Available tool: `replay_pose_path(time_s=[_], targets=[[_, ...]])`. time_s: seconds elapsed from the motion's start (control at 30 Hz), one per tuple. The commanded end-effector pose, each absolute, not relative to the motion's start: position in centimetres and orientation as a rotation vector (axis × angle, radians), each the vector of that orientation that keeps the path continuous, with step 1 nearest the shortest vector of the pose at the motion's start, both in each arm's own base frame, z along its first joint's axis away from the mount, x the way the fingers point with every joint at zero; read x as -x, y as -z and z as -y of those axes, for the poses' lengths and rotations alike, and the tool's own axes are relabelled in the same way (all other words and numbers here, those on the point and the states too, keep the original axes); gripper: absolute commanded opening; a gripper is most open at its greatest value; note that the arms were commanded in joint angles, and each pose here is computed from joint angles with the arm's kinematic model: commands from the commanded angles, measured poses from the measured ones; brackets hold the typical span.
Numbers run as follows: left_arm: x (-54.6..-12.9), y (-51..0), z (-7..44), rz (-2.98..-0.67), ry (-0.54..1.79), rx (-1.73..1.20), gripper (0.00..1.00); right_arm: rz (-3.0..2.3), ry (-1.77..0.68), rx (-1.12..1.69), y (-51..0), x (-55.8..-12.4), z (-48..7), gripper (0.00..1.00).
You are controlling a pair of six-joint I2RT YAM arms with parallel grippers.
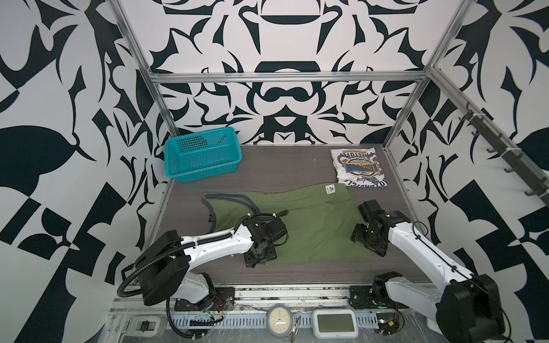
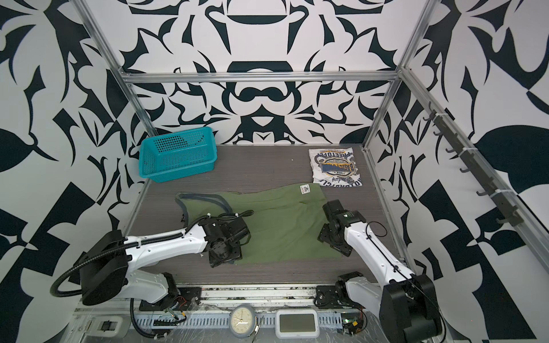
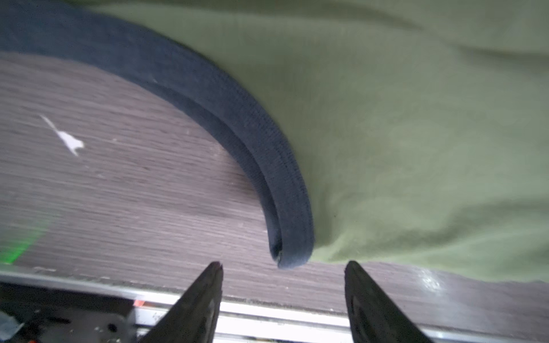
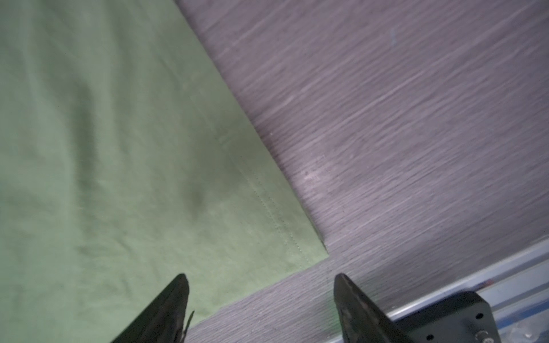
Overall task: Fold and stack the tank tops
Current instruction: 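Drag the held shirt edges toward the robot with both grippers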
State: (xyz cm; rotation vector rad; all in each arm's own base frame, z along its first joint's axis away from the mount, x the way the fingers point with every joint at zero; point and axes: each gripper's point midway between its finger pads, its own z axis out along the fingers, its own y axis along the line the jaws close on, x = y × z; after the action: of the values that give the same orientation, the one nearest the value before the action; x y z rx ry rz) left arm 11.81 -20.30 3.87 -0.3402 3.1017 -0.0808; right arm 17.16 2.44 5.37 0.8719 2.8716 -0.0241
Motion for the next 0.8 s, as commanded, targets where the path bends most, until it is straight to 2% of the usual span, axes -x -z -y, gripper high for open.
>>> replay_pose_path(time_s=[0.0,0.23,0.4,0.53,0.67,0.73,0.77], targets=[[-11.0,-2.9,19.7,-3.126,0.021,0.4,0.66,-2.864,0.067,-0.955,-4.8,-16.4,-1.9,0.79],[-11.1,-1.6,20.0,-3.128,0.022,0.389,0.56,-2.897,0.038,-1.005,-3.0,-16.1,-2.5,0.75],[-11.2,-1.0,20.3,-3.138,0.01,0.374,0.47,-2.93,0.019,-1.019,-1.8,-15.8,-2.9,0.65],[-11.4,-1.0,20.2,-3.134,-0.003,0.369,0.39,-2.913,0.017,-1.018,-1.8,-16.2,-2.9,0.54],[-11.8,-1.4,20.2,-3.116,-0.008,0.357,0.29,-2.913,0.022,-1.01,-1.7,-16.4,-2.8,0.33],[-12.0,-1.6,20.3,-3.105,-0.007,0.35,0.25,-2.908,0.044,-1.001,-1.8,-16.4,-2.6,0.29],[-12.1,-1.7,20.3,-3.098,-0.014,0.347,0.22,-2.906,0.049,-0.993,-2.0,-16.5,-2.5,0.24]])
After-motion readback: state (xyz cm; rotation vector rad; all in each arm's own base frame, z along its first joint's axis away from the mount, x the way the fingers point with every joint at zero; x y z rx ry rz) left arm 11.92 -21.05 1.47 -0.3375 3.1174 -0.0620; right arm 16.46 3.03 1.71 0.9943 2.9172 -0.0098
